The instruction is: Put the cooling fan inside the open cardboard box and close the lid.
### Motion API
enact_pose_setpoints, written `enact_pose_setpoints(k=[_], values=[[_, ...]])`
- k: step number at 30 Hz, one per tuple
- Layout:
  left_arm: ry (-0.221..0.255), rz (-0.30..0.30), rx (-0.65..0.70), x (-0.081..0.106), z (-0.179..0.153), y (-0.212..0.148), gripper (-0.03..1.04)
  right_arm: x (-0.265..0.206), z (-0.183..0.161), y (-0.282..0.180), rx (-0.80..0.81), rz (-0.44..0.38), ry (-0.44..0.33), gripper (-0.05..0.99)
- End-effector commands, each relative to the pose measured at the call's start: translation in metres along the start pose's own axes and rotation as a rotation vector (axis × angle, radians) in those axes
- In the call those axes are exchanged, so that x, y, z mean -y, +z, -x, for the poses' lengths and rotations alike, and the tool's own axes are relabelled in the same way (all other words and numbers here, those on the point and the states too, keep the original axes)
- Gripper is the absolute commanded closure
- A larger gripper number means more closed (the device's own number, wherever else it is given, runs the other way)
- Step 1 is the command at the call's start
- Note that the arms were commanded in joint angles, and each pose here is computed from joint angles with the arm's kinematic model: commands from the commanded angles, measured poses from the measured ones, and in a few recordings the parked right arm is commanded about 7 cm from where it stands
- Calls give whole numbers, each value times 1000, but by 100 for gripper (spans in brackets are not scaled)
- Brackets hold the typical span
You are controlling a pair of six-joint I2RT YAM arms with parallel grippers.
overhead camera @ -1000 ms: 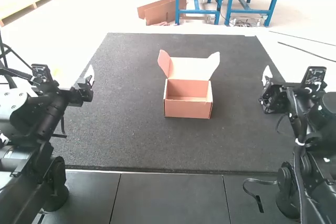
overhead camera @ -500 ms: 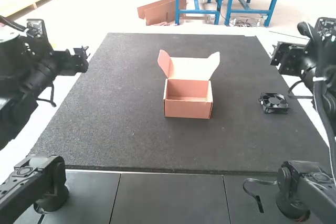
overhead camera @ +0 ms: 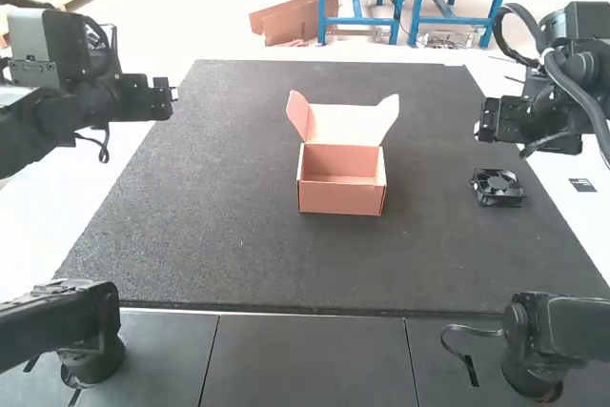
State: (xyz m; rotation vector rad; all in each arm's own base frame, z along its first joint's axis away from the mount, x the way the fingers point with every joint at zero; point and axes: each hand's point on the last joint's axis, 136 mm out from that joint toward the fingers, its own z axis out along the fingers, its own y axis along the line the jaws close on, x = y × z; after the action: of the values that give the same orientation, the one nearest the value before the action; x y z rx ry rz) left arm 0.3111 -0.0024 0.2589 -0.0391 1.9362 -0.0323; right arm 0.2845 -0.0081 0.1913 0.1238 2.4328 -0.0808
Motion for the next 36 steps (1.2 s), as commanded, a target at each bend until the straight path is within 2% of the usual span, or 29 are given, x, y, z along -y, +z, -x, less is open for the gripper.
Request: enact_pose_setpoints(k=[1,3,4,6,9,13,22,29,36], values=[[29,-35,21,9,12,-5,4,6,14,-9,38,-10,-16,4],[52,-46,15,13,10,-3,4,-5,11,-5,16,75,-3,4],[61,-55,7,15,7,-3,4,-3,11,-2,4,80,-25,4],[77,-71,-7,21,3,-1,4,5,10,3,-15,65,-147,4],[88,-96,-26,29,-2,-1,4,17,3,17,-85,45,-148,4],[96,-116,-42,36,-9,2,4,30,-1,36,-132,68,-240,3],[95,-113,-48,35,-10,4,4,72,-1,91,-221,61,-159,3],[90,-95,-26,32,-5,5,4,90,8,121,-262,64,-143,3],[71,-94,15,32,1,4,4,107,23,140,-250,28,-136,3]])
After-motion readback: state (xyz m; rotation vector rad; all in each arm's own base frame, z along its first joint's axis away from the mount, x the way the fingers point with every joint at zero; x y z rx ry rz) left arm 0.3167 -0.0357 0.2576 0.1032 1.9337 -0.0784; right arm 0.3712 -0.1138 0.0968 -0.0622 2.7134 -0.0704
